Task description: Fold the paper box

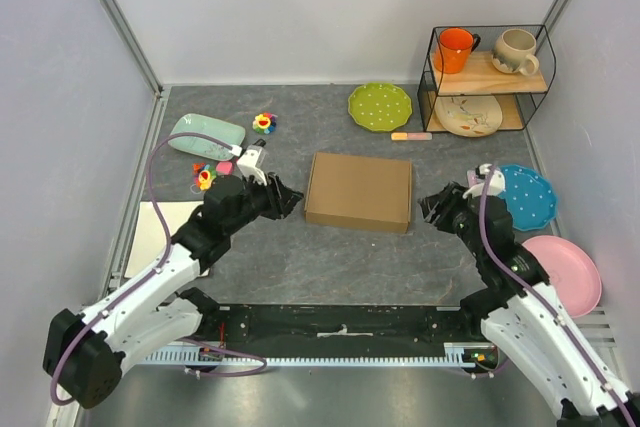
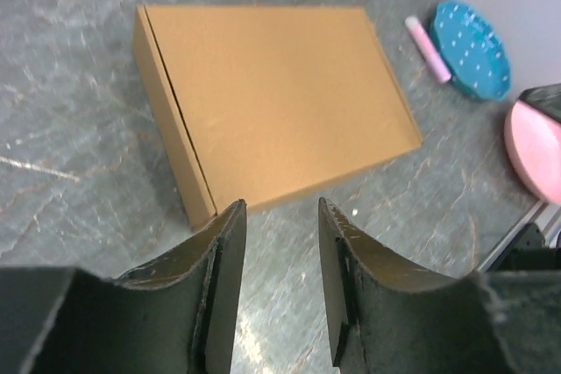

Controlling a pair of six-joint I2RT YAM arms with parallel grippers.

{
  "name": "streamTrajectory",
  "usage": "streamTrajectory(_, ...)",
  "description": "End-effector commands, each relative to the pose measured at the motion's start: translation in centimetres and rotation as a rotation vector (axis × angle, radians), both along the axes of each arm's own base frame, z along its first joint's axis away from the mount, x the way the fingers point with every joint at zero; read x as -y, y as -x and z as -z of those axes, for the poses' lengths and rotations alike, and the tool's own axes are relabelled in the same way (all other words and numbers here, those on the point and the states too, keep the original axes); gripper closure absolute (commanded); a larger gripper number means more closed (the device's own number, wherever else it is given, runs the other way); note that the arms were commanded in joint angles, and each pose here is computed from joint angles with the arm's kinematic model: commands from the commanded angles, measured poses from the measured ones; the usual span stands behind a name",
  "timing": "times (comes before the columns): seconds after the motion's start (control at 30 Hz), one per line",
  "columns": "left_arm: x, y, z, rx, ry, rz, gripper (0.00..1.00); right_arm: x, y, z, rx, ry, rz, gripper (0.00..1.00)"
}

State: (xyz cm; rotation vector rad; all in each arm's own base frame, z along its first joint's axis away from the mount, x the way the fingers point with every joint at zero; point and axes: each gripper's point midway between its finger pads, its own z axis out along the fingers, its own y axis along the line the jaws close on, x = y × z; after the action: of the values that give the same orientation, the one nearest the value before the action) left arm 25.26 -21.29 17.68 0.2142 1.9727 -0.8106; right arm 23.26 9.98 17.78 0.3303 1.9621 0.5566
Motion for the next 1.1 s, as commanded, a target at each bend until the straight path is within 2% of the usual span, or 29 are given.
streamTrajectory(0.0, 0.2, -1.5, -2.0, 0.026, 0.036, -0.050, 0.54, -0.2, -1.7, 2.1, -0.122, 0.073, 0.018, 0.39)
streamTrajectory(0.07, 0.5, -1.6, 0.4, -0.045, 0.020, -0.054, 0.54, -0.2, -2.3, 4.5, -0.202, 0.106, 0.036, 0.36)
streamTrajectory(0.17, 0.7, -1.9, 2.0, -0.107, 0.034, -0.084, 0.55, -0.6, -3.7, 6.0, -0.220, 0.100, 0.056, 0.31)
streamTrajectory(0.33, 0.4, -1.8, 1.2, -0.106, 0.068, -0.113, 0.55, -1.3, -7.0, 5.7, -0.164, 0.062, 0.077, 0.28)
streamTrajectory(0.47, -1.4, -1.1, 0.6, -0.109, 0.046, -0.175, 0.55, -1.0, -9.6, 8.1, -0.239, 0.074, 0.086, 0.27)
streamTrajectory(0.67, -3.3, 0.8, 0.1, -0.088, 0.036, -0.204, 0.55, -1.5, -12.4, 10.8, -0.269, 0.006, 0.058, 0.26)
streamTrajectory(0.77, -3.9, 1.6, 0.4, -0.077, 0.043, -0.207, 0.54, -2.4, -13.5, 10.3, -0.227, -0.038, 0.026, 0.26)
streamTrajectory(0.9, -4.5, 2.4, 0.6, -0.078, 0.049, -0.214, 0.54, -2.0, -13.4, 9.4, -0.222, -0.024, 0.040, 0.27)
streamTrajectory(1.07, -5.4, 2.4, 0.6, -0.101, 0.064, -0.276, 0.51, -0.3, -11.2, 2.2, -0.048, -0.043, 0.103, 0.25)
